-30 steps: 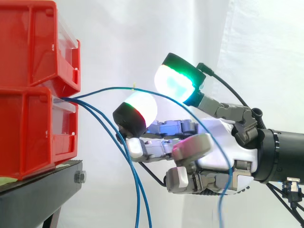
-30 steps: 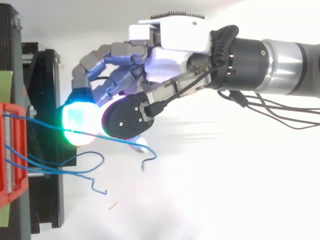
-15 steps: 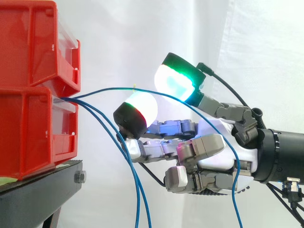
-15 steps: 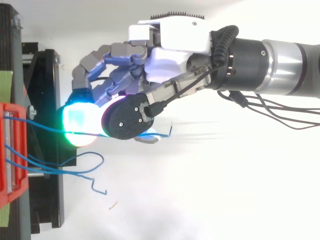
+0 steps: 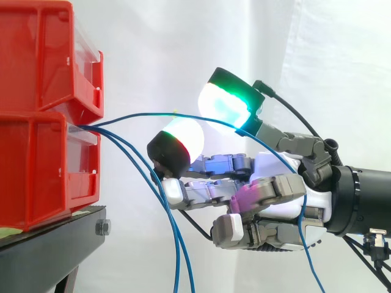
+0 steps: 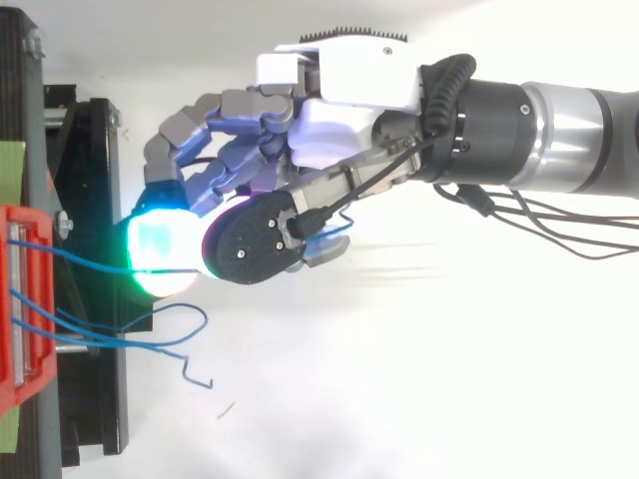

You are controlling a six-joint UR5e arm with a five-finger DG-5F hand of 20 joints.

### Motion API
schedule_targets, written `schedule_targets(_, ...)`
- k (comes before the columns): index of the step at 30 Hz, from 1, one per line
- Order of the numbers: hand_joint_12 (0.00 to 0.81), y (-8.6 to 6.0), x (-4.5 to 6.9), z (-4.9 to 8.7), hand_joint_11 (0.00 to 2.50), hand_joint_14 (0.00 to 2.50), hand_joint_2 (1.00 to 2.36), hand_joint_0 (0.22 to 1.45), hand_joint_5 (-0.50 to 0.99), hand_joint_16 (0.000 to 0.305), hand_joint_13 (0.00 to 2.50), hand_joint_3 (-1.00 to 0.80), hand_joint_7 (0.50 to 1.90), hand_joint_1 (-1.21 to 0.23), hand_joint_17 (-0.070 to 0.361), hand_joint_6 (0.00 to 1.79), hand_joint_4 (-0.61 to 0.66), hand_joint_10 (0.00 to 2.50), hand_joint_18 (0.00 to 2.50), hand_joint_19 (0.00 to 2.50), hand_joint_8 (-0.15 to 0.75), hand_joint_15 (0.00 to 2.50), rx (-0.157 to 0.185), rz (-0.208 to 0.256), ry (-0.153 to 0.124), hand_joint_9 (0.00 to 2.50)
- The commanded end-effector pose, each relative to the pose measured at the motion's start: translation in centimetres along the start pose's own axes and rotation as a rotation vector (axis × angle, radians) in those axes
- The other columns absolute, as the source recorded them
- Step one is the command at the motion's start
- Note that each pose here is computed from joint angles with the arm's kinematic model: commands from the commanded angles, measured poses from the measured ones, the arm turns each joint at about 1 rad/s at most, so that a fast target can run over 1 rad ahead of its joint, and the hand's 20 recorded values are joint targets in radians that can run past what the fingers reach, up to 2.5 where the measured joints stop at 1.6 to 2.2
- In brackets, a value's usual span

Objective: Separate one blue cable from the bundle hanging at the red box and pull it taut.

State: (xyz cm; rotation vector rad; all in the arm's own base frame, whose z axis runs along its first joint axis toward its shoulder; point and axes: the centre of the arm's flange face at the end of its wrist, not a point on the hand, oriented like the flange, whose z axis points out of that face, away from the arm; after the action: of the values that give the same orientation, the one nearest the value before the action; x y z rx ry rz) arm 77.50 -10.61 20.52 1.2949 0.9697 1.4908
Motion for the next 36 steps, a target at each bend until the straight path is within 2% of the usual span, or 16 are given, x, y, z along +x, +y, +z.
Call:
schedule_targets(1, 0.365, -0.1, -0.07, -0.05, 0.69, 0.74, 1.01, 0.61, -0.2, 0.053, 1.35, -0.42, 0.89, -0.67, 0.119, 0.85, 0.24, 0.01, 1.03, 0.78, 0.365, 1.34, 0.002, -0.026, 0.001, 0.7)
schedule_targets(5, 0.368, -0.13, -0.08, -0.08, 0.7, 0.87, 1.0, 0.6, -0.2, 0.053, 1.33, -0.45, 0.89, -0.67, 0.119, 0.84, 0.25, 0.01, 1.03, 0.79, 0.366, 1.31, 0.005, -0.053, 0.0, 0.71)
schedule_targets(7, 0.358, -0.04, -0.34, -0.21, 0.7, 1.04, 1.0, 0.59, -0.2, 0.053, 1.31, -0.49, 0.87, -0.66, 0.119, 0.83, 0.25, 0.01, 1.04, 0.8, 0.365, 1.23, 0.013, -0.086, -0.008, 0.7)
schedule_targets(12, 0.366, -0.27, -0.42, -0.36, 0.69, 1.09, 1.0, 0.57, -0.2, 0.054, 1.3, -0.5, 0.87, -0.65, 0.121, 0.8, 0.26, 0.01, 1.04, 0.8, 0.366, 1.22, 0.028, -0.155, -0.012, 0.7)
schedule_targets(19, 0.369, -0.21, -0.3, -0.34, 0.69, 1.12, 1.0, 0.56, -0.19, 0.054, 1.3, -0.5, 0.88, -0.64, 0.122, 0.78, 0.27, 0.01, 1.05, 0.81, 0.371, 1.19, 0.026, -0.22, -0.022, 0.7)
schedule_targets(26, 0.361, -0.11, -0.4, -0.3, 0.7, 1.12, 1.0, 0.58, -0.19, 0.053, 1.31, -0.5, 0.88, -0.64, 0.119, 0.78, 0.26, 0.01, 1.05, 0.81, 0.368, 1.21, 0.025, -0.261, -0.023, 0.72)
schedule_targets(31, 0.359, -0.31, -0.33, -0.33, 0.72, 1.1, 1.01, 0.63, -0.2, 0.052, 1.32, -0.32, 0.88, -0.67, 0.116, 0.84, 0.23, 0.01, 1.06, 0.82, 0.364, 1.22, 0.027, -0.279, -0.021, 0.75)
schedule_targets(36, 0.351, -0.22, -0.06, -0.25, 0.73, 1.09, 1.02, 0.64, -0.2, 0.052, 1.32, -0.24, 0.89, -0.69, 0.117, 0.85, 0.23, 0.01, 1.06, 0.81, 0.364, 1.23, 0.026, -0.294, -0.018, 0.75)
